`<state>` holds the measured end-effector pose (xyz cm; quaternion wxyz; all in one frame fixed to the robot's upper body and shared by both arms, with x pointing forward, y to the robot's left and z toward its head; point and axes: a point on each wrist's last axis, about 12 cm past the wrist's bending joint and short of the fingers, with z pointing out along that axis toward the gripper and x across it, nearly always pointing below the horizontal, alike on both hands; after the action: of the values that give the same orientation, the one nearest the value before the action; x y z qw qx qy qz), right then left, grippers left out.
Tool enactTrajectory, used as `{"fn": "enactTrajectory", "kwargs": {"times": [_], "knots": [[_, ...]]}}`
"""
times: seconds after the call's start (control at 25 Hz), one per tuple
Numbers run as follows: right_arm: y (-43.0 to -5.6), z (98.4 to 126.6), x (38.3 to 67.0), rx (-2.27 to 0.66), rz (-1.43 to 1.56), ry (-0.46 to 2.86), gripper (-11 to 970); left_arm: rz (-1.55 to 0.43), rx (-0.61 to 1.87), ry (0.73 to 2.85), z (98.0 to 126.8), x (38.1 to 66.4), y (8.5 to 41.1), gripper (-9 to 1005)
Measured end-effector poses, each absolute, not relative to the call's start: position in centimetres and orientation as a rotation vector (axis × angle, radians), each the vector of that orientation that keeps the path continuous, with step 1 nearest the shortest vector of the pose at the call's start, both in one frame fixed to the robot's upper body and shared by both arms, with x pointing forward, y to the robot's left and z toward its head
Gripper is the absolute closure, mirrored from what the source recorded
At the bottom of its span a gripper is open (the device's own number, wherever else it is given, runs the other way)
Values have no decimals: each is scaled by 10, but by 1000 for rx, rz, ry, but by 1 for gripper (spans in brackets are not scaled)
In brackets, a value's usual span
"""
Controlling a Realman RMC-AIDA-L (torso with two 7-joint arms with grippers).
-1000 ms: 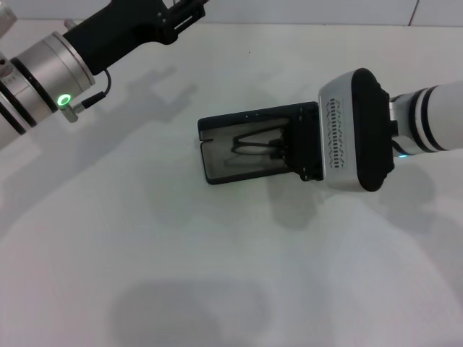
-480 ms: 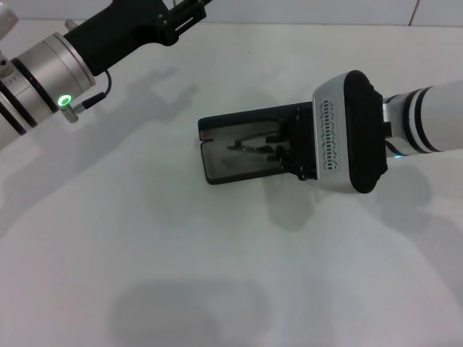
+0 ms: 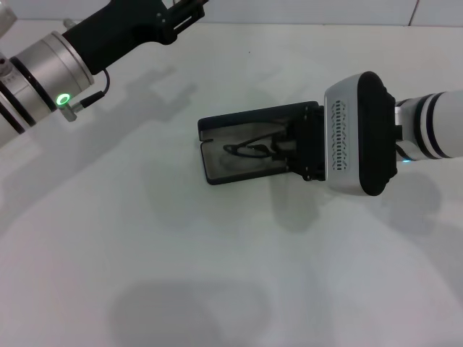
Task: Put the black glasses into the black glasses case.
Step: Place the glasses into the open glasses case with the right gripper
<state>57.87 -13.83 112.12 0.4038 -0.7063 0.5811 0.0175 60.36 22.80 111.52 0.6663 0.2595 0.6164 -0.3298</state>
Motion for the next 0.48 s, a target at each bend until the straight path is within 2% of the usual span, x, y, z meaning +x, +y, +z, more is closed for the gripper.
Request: {"fn": "enactTrajectory", "kwargs": {"times": [0.48], "knots": [[-152, 1138, 581, -1649, 253, 1487, 734, -741, 589, 1392, 1116, 605, 227, 361]]}}
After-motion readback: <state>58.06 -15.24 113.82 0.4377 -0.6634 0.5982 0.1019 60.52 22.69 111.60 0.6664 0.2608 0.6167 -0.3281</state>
